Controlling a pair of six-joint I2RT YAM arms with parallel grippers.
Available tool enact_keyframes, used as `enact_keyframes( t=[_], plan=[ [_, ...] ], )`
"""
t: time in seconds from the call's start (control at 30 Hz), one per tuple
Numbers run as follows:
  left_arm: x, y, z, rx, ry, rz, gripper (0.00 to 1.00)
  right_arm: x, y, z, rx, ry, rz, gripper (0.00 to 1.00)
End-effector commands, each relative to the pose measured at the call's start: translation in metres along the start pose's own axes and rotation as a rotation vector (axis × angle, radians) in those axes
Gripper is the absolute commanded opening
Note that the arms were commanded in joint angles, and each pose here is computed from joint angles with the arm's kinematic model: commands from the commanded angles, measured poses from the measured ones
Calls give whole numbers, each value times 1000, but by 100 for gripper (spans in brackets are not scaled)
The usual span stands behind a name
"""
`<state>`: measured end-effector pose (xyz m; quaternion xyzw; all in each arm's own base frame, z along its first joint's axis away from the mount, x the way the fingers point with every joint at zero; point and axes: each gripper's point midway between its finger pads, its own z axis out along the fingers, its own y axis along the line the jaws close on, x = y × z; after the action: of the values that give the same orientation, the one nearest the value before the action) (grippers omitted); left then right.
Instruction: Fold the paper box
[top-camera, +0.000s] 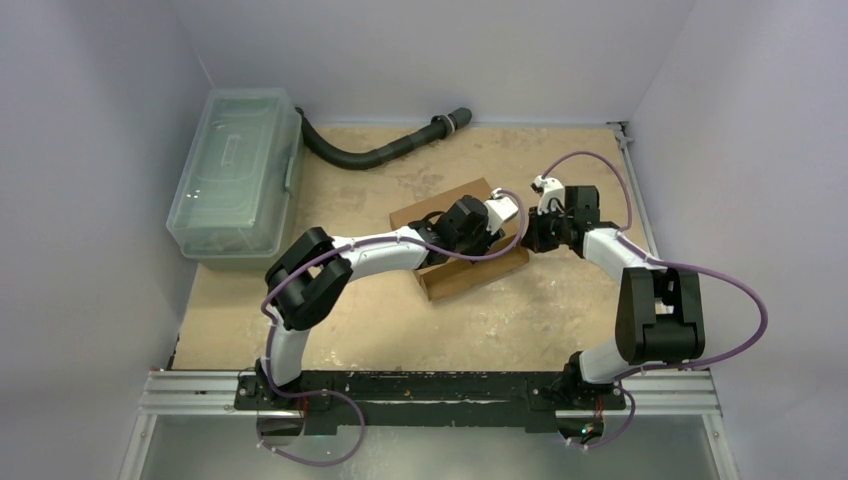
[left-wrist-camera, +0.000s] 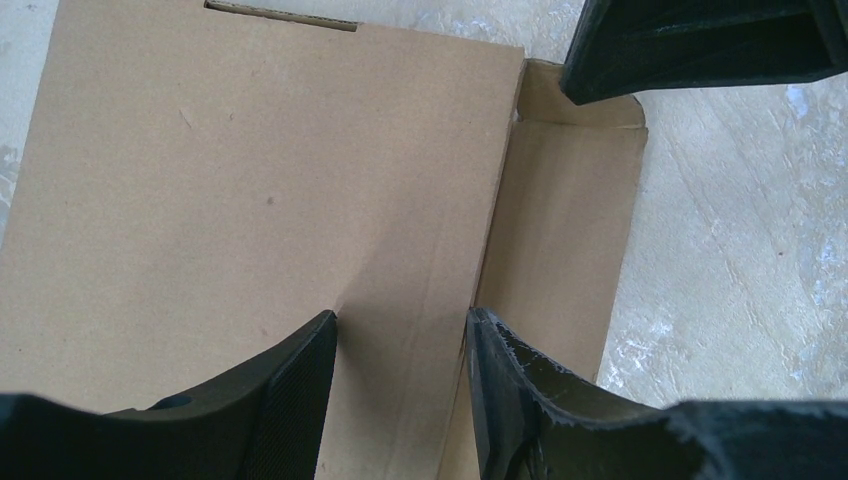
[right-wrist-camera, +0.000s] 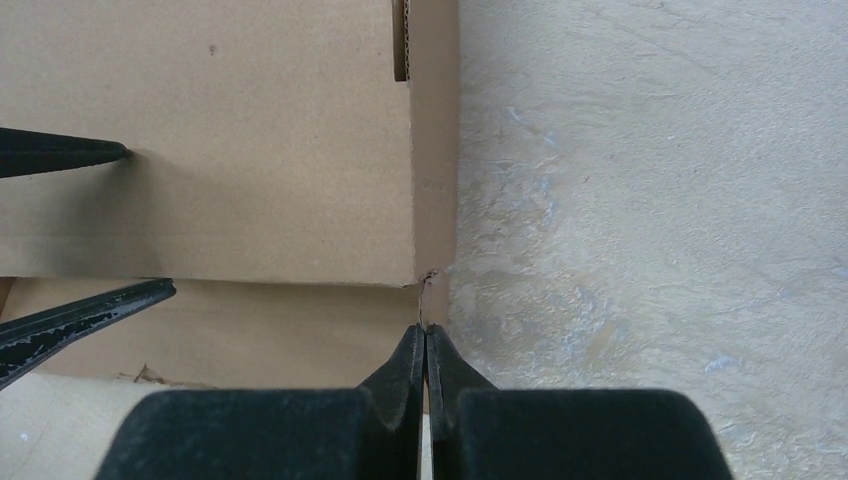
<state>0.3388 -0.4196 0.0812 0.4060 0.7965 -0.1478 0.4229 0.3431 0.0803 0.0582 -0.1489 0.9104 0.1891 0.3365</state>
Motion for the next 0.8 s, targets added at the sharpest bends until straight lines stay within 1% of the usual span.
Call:
enact_keyframes(
  t=[0.0, 0.37, 0.57, 0.77],
  plan=[
    [1, -4, 9, 33, 11, -49, 47, -4, 11, -1, -28, 13, -16, 0],
    [3, -7, 10, 53, 19, -47, 47, -2, 12, 0, -21, 29, -24, 0],
    [6, -11, 9, 82, 31, -29, 47, -9, 9, -1, 2, 15, -45, 0],
    [17, -22, 10, 154, 63, 19, 46, -18, 7, -3, 20, -4, -81, 0]
  ],
)
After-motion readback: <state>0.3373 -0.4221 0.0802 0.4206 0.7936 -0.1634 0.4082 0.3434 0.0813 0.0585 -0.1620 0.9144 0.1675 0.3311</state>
